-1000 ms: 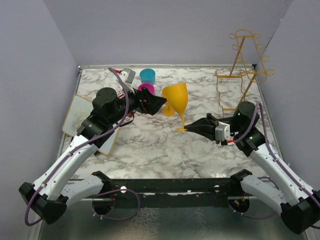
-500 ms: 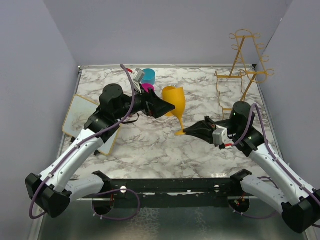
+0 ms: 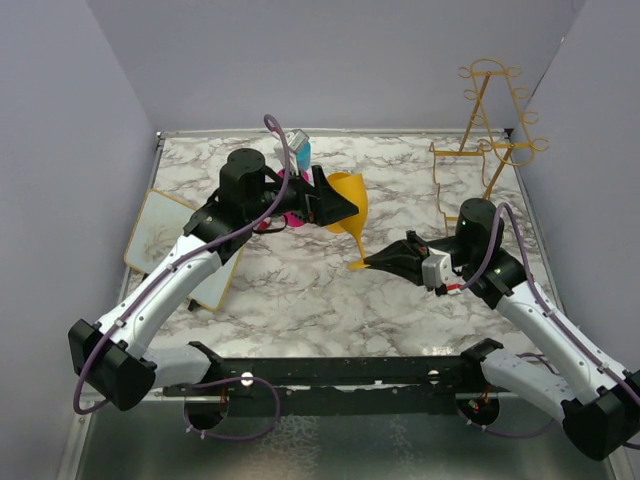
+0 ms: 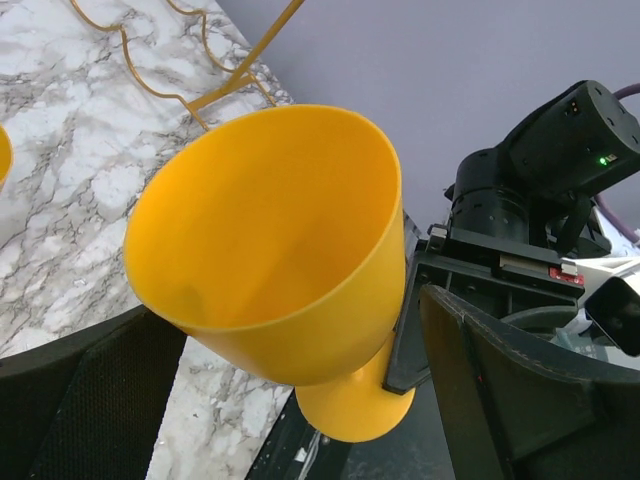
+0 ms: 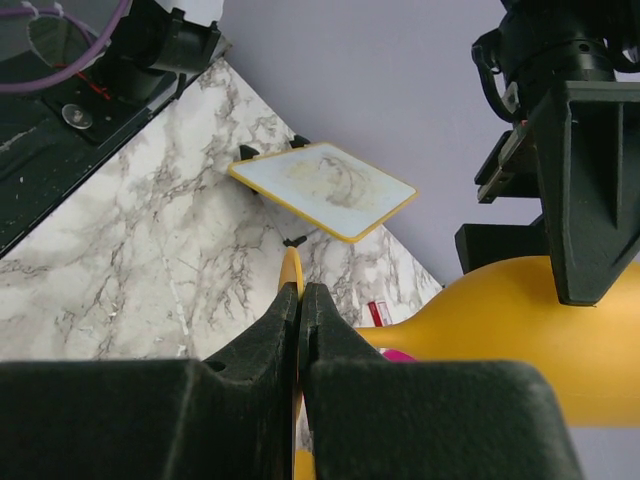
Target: Take the wine glass off the wine glass rack
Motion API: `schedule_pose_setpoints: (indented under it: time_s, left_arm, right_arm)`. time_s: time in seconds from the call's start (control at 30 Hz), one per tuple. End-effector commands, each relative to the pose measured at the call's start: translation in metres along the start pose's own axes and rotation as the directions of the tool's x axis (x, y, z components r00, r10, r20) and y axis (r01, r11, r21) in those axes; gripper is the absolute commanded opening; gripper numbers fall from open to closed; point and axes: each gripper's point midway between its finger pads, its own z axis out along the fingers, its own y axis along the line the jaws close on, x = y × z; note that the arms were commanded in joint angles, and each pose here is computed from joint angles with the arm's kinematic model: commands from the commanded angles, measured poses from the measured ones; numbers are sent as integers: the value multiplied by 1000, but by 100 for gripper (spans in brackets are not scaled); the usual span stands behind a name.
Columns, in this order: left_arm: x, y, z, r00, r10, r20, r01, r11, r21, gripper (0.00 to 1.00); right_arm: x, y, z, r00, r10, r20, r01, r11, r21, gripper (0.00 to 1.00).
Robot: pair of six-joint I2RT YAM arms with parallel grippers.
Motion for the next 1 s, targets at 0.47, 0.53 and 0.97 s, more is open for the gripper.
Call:
schedule_pose_setpoints:
  time_s: [0.47,0.53,0.97]
  left_arm:
    - [-2,7,4,994,67,-89,-72,996,-48,99]
    - [-2,9,5,994,66,-91,-71,996,-52,99]
    - [-7,6,2,995,86,-59,-89,995,-54,95]
  right_arm:
    - [-10,-1,5,999,-10,36,12,999,-40,1]
    - [-11,-1,5,999,-11,37,12,999,-41,1]
    - [-9,-2,4,998,-54,11,54,998,-22,2]
